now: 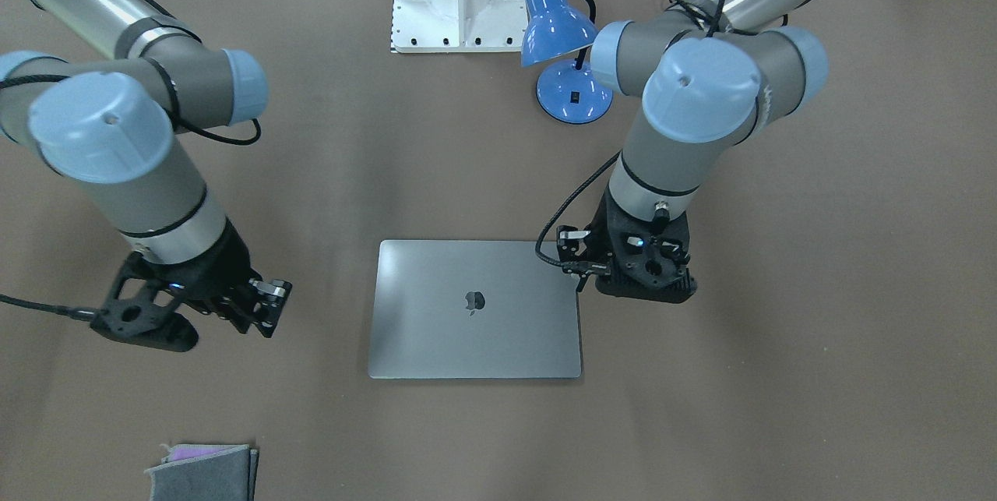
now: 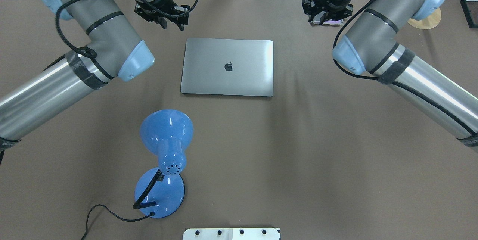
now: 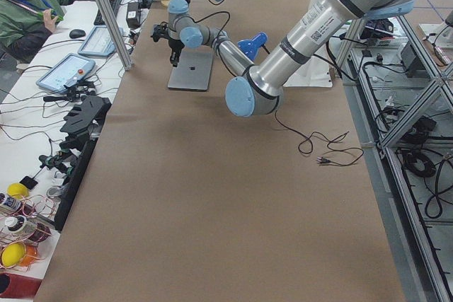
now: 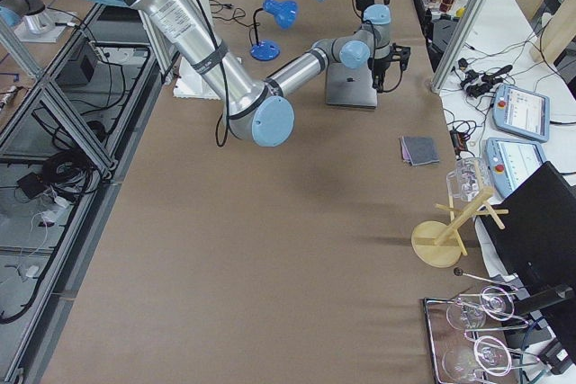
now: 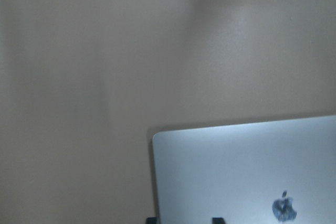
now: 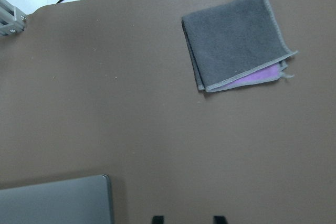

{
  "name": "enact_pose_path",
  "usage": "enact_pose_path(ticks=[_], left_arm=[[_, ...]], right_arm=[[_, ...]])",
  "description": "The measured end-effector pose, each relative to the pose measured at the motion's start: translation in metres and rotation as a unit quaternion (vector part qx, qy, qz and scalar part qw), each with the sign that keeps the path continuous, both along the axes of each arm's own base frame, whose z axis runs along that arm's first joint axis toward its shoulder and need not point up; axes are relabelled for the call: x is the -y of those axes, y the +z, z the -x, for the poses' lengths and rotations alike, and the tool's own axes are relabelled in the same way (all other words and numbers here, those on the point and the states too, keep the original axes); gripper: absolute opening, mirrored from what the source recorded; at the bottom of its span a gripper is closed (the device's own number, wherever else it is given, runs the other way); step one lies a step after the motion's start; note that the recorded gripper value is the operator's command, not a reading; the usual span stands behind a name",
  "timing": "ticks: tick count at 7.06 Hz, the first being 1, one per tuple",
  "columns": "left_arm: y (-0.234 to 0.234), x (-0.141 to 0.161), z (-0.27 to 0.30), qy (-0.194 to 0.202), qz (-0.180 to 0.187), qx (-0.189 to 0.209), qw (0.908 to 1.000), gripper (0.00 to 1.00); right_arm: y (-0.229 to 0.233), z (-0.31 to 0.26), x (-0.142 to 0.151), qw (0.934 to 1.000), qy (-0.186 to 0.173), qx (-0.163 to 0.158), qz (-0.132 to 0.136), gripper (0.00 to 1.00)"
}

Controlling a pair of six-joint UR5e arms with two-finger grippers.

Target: Close laptop

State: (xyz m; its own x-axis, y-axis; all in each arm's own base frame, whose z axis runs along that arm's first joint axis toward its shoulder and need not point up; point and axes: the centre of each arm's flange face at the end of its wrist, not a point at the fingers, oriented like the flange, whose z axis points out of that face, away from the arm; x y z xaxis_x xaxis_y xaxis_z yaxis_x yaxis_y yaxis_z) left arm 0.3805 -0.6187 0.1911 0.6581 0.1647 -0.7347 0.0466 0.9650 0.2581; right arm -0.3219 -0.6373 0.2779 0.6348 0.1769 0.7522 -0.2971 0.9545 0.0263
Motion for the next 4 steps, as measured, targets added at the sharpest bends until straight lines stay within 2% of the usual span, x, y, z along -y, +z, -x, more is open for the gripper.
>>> enact_pose_path(ticks=[2, 4], left_arm=[[0.043, -0.025, 0.106, 0.035, -0.018, 0.023, 0.9989, 0.99], [0.126, -0.038, 0.218, 0.064, -0.038, 0.061, 0.9953, 0.99]], right_arm=[[0.063, -0.109, -0.041, 0.9975, -0.063, -0.001, -0.032, 1.0], [0.149, -0.219, -0.098, 0.9928, -0.105, -0.01, -0.056, 1.0]])
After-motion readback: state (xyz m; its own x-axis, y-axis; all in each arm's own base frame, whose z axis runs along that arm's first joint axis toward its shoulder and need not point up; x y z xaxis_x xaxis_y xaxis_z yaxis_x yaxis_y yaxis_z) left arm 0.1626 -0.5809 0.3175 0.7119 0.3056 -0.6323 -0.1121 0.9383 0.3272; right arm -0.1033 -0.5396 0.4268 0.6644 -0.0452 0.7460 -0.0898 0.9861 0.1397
